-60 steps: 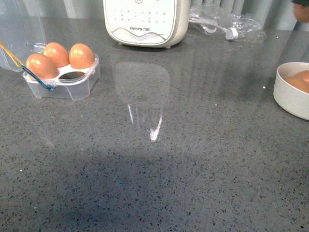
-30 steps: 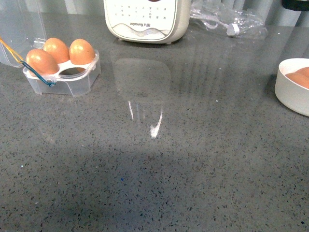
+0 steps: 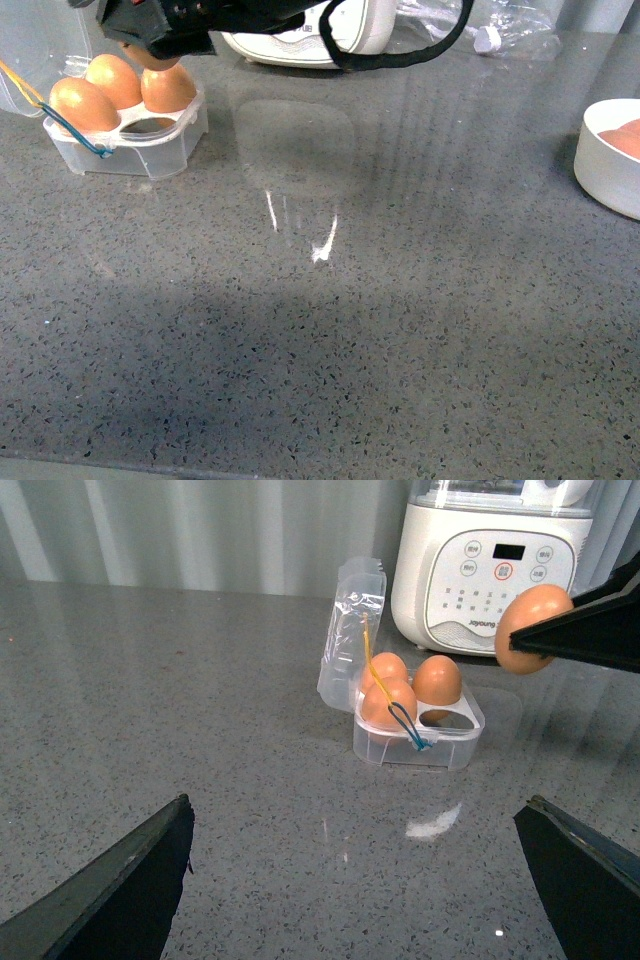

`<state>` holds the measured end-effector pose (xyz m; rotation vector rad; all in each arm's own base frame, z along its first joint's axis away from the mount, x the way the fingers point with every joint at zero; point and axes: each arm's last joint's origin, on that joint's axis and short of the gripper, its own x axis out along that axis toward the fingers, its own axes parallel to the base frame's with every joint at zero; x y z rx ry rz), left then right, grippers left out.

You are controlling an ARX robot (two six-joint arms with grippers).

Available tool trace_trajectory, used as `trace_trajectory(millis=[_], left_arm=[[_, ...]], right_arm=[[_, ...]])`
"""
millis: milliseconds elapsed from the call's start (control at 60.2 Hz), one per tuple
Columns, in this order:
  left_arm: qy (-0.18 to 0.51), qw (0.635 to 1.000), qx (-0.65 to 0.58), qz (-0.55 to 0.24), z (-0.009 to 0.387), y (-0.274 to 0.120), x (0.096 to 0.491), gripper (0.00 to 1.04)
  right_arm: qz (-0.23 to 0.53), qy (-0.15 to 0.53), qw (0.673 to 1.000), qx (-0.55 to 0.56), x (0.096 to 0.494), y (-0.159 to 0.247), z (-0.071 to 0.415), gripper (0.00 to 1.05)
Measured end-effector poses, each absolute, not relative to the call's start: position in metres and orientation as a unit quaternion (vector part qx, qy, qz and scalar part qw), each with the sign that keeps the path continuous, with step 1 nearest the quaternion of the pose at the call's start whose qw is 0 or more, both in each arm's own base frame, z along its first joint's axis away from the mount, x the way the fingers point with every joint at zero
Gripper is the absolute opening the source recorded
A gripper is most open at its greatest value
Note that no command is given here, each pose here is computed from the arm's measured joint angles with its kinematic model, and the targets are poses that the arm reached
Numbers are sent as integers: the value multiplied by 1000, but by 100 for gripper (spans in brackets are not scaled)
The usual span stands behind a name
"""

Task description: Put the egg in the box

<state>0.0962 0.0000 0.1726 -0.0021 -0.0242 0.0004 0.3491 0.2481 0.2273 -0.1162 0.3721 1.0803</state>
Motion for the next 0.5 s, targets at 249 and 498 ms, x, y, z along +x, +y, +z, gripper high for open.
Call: trace_trajectory(millis=[249,498], left_arm=[[-12,1000,-1,0,173,0,96,98],[-12,1000,-1,0,173,0,96,98]], right_arm=[[519,186,832,-60,347,262,221,42],[504,188,839,-79,352,267,215,42]])
